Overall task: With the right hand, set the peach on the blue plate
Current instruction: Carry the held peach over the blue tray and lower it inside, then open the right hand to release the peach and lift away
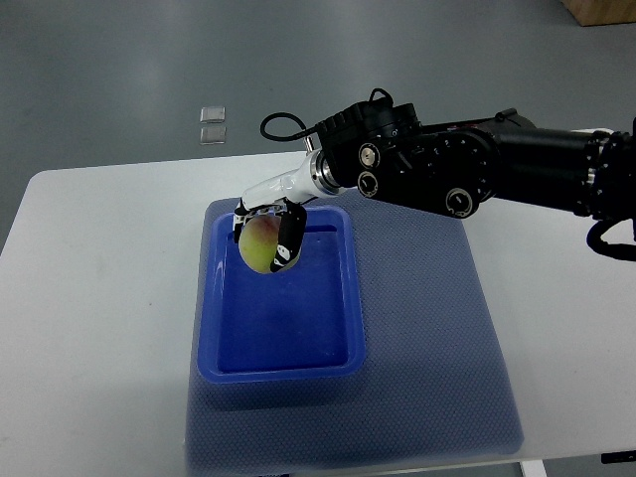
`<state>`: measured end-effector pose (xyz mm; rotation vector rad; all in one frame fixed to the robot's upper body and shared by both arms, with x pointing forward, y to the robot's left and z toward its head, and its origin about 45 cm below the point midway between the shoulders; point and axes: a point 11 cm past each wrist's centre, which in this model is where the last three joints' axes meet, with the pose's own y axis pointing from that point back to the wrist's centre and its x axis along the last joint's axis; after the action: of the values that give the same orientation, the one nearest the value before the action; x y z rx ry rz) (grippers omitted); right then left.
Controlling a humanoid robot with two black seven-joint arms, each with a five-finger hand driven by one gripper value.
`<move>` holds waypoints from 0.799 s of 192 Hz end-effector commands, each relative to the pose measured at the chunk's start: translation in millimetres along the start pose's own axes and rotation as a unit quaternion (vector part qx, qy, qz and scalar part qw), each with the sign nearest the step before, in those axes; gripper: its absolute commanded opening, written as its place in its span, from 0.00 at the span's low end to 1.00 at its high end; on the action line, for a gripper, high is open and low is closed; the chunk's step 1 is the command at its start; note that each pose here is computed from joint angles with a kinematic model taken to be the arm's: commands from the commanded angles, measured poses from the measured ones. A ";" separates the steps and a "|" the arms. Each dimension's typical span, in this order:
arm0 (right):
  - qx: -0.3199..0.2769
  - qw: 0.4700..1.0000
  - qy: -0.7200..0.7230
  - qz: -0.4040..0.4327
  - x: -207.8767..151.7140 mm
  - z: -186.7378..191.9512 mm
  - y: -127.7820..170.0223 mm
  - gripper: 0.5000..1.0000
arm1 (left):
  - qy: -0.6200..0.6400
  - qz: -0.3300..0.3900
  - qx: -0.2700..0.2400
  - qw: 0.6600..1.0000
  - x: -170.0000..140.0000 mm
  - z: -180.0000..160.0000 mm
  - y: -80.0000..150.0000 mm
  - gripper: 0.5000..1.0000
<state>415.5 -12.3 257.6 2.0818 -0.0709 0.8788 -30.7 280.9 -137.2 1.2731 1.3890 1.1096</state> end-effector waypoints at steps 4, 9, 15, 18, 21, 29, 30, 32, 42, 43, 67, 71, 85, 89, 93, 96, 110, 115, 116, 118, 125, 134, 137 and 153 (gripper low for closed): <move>0.003 1.000 -0.010 -0.006 -10.4 3.8 -4.8 0.00 | 0.000 0.000 0.000 1.000 -0.2 -0.1 0.0 1.00; 0.004 1.000 -0.015 -0.007 -15.2 5.7 -7.2 0.00 | 0.000 0.000 0.001 1.000 -0.2 -0.2 0.0 1.00; 0.005 1.000 -0.018 -0.008 -18.7 6.8 -8.8 0.00 | 0.000 -0.001 0.001 1.000 -0.3 -0.2 0.0 1.00; 0.005 1.000 -0.019 -0.009 -20.2 6.9 -9.4 0.01 | 0.000 0.000 0.000 1.000 -0.2 -0.1 0.0 1.00; 0.006 1.000 -0.021 -0.011 -22.3 7.2 -10.2 0.01 | 0.000 0.000 0.001 1.000 -0.2 -0.2 0.0 1.00; 0.006 1.000 -0.022 -0.011 -23.2 7.7 -10.7 0.02 | 0.000 0.000 0.001 1.000 -0.2 -0.2 0.0 1.00; 0.006 1.000 -0.022 -0.011 -23.2 7.7 -10.7 0.02 | 0.000 0.000 0.001 1.000 -0.2 -0.2 0.0 1.00; 0.006 1.000 -0.022 -0.011 -23.2 7.7 -10.7 0.02 | 0.000 0.000 0.001 1.000 -0.2 -0.2 0.0 1.00; 0.005 1.000 -0.026 -0.017 -31.2 11.1 -13.9 0.04 | 0.000 0.000 0.001 1.000 -0.2 -0.2 0.0 1.00; 0.005 1.000 -0.026 -0.017 -31.2 11.1 -13.9 0.04 | 0.000 0.000 0.001 1.000 -0.2 -0.2 0.0 1.00; 0.004 1.000 -0.026 -0.016 -33.2 12.4 -14.9 0.07 | 0.000 0.000 0.000 1.000 -0.2 -0.1 0.0 1.00; 0.005 0.999 -0.027 -0.017 -33.8 12.4 -15.1 0.08 | 0.000 0.001 0.001 1.000 0.4 -0.3 0.0 1.00; 0.005 0.999 -0.027 -0.019 -34.8 12.7 -15.4 0.33 | 0.000 0.000 0.001 1.000 -0.2 -0.2 0.0 1.00; 0.005 0.999 -0.028 -0.019 -35.4 12.9 -15.6 0.43 | 0.000 0.000 0.001 1.000 -0.2 -0.2 0.0 1.00; 0.005 0.999 -0.028 -0.020 -35.6 12.9 -15.6 0.52 | 0.000 0.000 0.001 1.000 -0.2 -0.2 0.0 1.00; 0.005 0.999 -0.028 -0.020 -35.6 12.9 -15.6 0.55 | 0.000 0.000 0.001 1.000 -0.2 -0.2 0.0 1.00; 0.005 0.999 -0.031 -0.026 -40.2 14.4 -17.1 0.68 | 0.000 0.000 0.001 1.000 -0.2 -0.2 0.0 1.00; 0.004 0.999 -0.031 -0.026 -40.2 14.6 -17.1 0.70 | 0.000 0.001 0.000 1.000 0.4 -0.1 0.0 1.00; 0.004 0.999 -0.031 -0.026 -40.2 14.6 -17.1 0.70 | 0.000 0.001 0.000 1.000 0.4 -0.1 0.0 1.00; 0.004 0.999 -0.031 -0.026 -40.2 14.6 -17.1 0.70 | 0.000 0.001 0.000 1.000 0.4 -0.1 0.0 1.00; 0.004 0.999 -0.034 -0.028 -43.9 16.0 -18.4 0.72 | 0.000 0.000 0.001 1.000 -0.2 -0.2 0.0 1.00; 0.004 0.999 -0.036 -0.030 -45.4 16.4 -18.9 0.79 | 0.000 0.000 0.001 1.000 -0.2 -0.2 0.0 1.00; 0.004 0.999 -0.036 -0.030 -45.4 16.4 -18.9 0.81 | 0.000 0.000 0.000 1.000 -0.2 -0.1 0.0 1.00; 0.005 0.999 -0.036 -0.031 -45.5 16.4 -18.9 0.83 | 0.000 0.001 0.001 1.000 0.4 -0.3 0.0 1.00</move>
<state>397.6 -23.4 211.4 2.1123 -0.0432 0.7731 -30.9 281.0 -137.1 1.2741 1.3898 1.1087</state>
